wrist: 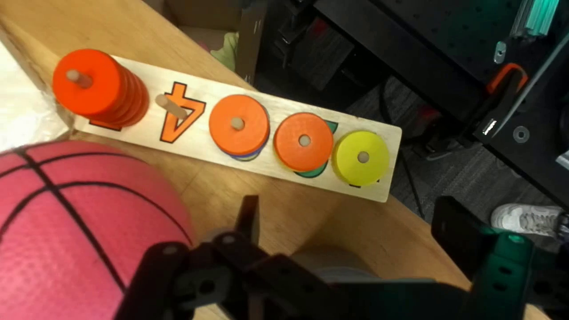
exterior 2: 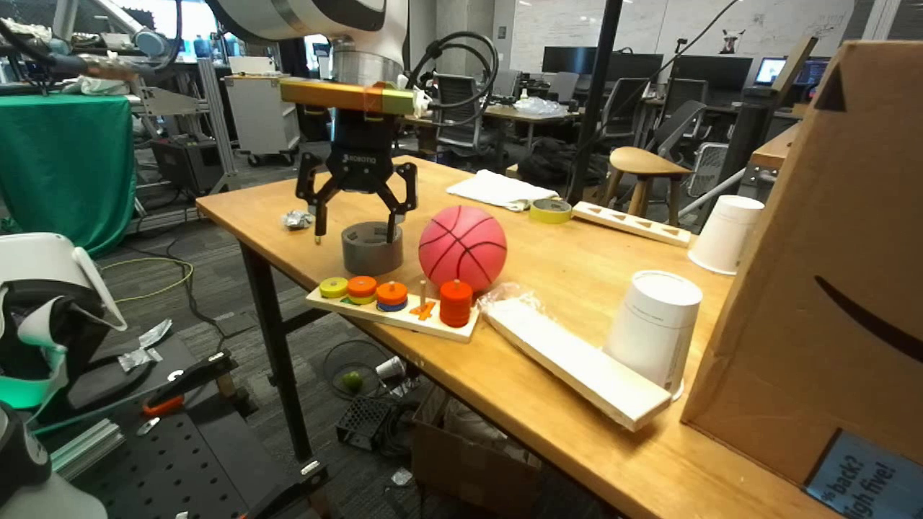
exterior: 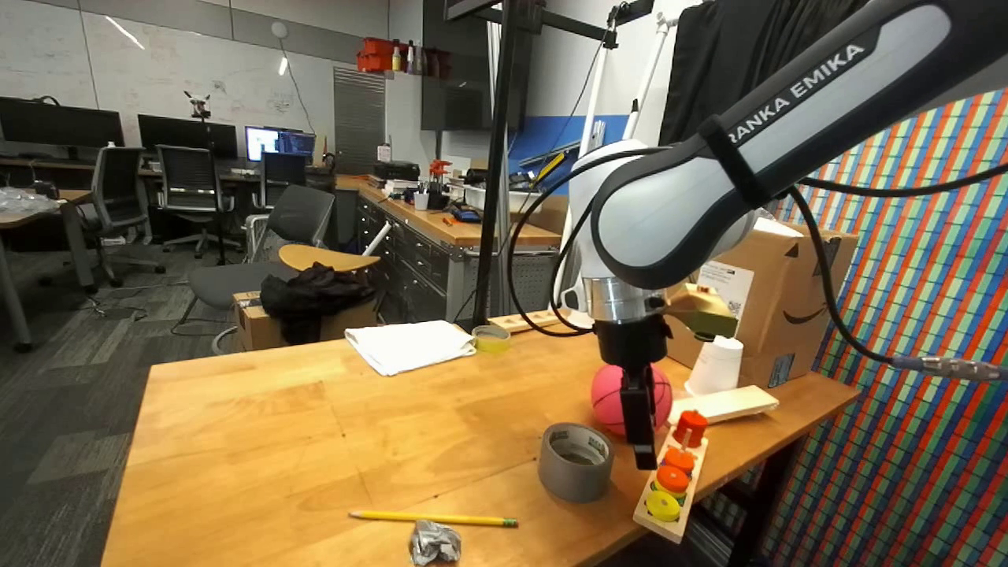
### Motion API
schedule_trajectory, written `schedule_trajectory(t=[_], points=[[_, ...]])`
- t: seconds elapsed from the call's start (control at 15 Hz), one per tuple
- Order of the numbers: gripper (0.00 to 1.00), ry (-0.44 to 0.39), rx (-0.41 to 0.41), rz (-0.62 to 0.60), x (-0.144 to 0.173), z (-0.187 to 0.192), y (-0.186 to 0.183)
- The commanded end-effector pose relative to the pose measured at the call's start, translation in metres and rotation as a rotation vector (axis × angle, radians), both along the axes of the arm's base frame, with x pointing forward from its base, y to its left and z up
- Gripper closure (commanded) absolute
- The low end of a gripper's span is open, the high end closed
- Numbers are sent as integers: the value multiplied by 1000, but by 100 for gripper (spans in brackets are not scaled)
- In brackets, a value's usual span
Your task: Push the orange basketball to the right
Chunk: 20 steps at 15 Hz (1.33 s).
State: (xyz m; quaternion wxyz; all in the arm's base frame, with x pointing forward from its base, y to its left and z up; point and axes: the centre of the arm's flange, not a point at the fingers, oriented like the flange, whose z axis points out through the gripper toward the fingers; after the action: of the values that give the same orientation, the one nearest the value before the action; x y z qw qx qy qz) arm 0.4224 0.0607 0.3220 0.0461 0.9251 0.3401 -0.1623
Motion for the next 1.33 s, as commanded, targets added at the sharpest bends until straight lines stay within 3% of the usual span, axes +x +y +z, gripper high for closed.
schedule_trajectory(t=[0.0, 0.4, 0.73, 1.0, 1.27], points=[[0, 22, -23, 25, 16, 6, -11], [0, -76, 63, 52, 33, 15, -25], [0, -82, 111, 73, 57, 16, -39], [0, -90, 166, 87, 99, 21, -52], [0, -186, 173, 97, 172, 42, -73]])
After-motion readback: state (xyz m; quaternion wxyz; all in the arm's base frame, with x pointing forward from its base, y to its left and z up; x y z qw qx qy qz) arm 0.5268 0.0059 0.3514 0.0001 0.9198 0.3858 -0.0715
